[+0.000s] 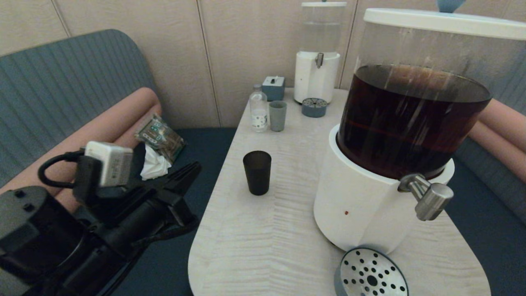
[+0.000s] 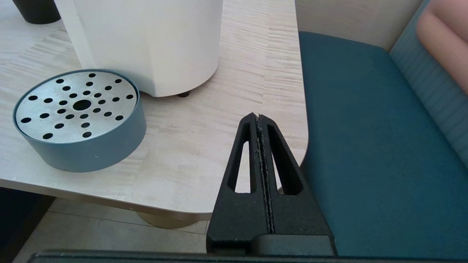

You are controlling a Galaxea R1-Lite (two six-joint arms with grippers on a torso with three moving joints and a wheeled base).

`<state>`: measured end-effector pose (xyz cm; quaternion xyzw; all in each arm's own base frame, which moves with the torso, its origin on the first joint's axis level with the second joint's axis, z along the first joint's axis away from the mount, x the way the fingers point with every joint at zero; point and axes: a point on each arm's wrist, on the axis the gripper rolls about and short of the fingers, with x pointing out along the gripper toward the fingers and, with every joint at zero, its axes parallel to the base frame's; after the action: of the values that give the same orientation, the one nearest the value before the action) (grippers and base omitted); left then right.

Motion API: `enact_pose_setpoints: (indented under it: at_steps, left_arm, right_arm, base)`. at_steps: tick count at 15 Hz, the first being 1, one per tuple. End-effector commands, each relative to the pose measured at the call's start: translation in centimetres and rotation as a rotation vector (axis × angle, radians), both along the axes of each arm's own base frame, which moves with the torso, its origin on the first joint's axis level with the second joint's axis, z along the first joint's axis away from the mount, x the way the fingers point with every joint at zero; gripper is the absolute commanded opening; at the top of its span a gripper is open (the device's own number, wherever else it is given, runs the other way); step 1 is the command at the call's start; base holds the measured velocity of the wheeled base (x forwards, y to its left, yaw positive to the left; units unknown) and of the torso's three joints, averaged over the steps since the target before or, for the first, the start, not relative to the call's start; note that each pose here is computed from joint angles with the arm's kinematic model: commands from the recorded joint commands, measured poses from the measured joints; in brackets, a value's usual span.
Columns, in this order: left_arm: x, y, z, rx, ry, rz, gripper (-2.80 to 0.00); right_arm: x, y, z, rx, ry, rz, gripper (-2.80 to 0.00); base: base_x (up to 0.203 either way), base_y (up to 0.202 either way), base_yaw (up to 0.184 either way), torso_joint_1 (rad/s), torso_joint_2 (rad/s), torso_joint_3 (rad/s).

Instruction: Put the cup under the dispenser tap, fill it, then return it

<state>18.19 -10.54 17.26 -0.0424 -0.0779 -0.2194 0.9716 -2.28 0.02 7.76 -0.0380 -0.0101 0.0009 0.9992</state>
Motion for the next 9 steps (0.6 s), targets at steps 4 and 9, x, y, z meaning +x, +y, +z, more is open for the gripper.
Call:
enact_pose_setpoints:
  at_steps: [4,9]
  left_arm:
    - [-4.7,3.9,1.4,-0.063,-0.096,0.069,-2.80]
    - [-7.9,7.7,2.2,-0.058,-0.216,0.186,-2.80]
  right_arm:
    - [0.1,0.0,-0.2,-0.001,0.009,0.001,-2.80]
    - [0.1,0.0,-0.3,-0.001,0.011,0.001,-2.80]
  base:
    - [0.000,0.000,0.000,0.000,0.00,0.000]
    - [0.000,0.000,0.000,0.000,0.00,0.000]
